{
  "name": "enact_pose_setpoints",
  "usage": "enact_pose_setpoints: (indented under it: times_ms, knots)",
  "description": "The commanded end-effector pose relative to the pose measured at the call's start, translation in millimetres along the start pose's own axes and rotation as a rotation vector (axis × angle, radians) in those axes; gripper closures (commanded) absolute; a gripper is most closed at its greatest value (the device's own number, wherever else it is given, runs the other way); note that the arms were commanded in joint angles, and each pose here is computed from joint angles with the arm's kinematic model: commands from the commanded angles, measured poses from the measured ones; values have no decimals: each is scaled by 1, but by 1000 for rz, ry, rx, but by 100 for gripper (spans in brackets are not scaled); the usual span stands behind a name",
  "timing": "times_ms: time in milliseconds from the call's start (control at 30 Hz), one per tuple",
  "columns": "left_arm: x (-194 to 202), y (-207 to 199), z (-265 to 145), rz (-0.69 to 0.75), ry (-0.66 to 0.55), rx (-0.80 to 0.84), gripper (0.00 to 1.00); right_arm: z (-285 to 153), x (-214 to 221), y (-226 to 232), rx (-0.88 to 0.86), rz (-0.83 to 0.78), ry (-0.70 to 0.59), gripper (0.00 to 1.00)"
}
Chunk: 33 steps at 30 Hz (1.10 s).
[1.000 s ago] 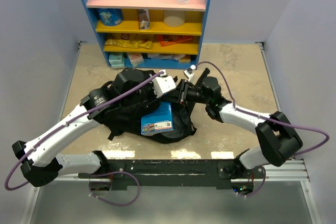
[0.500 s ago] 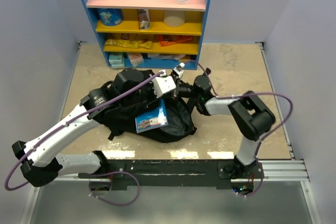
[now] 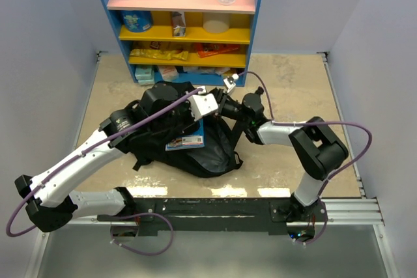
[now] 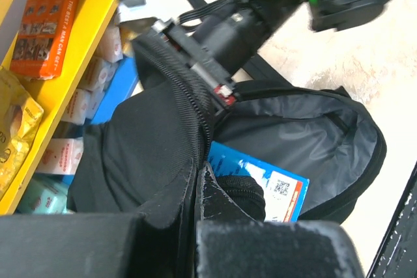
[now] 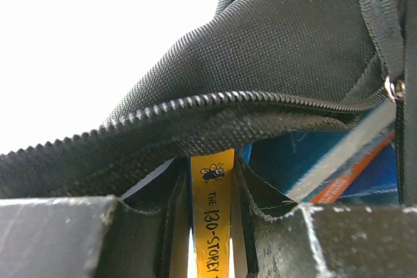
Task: Pack the student bag
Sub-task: Place the book in the student bag.
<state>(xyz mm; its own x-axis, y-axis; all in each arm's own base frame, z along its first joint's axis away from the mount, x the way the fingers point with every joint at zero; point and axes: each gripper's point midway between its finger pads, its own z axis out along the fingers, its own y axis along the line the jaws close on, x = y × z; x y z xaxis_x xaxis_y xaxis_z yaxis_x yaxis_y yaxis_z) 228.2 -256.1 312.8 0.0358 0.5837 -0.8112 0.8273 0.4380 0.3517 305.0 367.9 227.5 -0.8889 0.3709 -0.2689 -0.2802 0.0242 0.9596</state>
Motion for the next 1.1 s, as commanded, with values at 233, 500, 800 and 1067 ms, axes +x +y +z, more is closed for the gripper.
enact_pose_setpoints:
  times_ms: [233, 500, 800, 1067]
  knots:
    - [-45, 9, -14, -20, -174, -12, 100, -37, -91, 52, -91, -164, -500, 100]
    - [-46, 9, -10, -21, -173, -7, 100, -33, -71, 10, 143, -220, -393, 100]
    - [-52, 9, -5, -31, -179, 5, 100, -68, -34, 13, 145, -110, -477, 100]
    - [-55, 8, -7, -28, -185, 14, 100, -69, -76, 46, 67, -88, -608, 100]
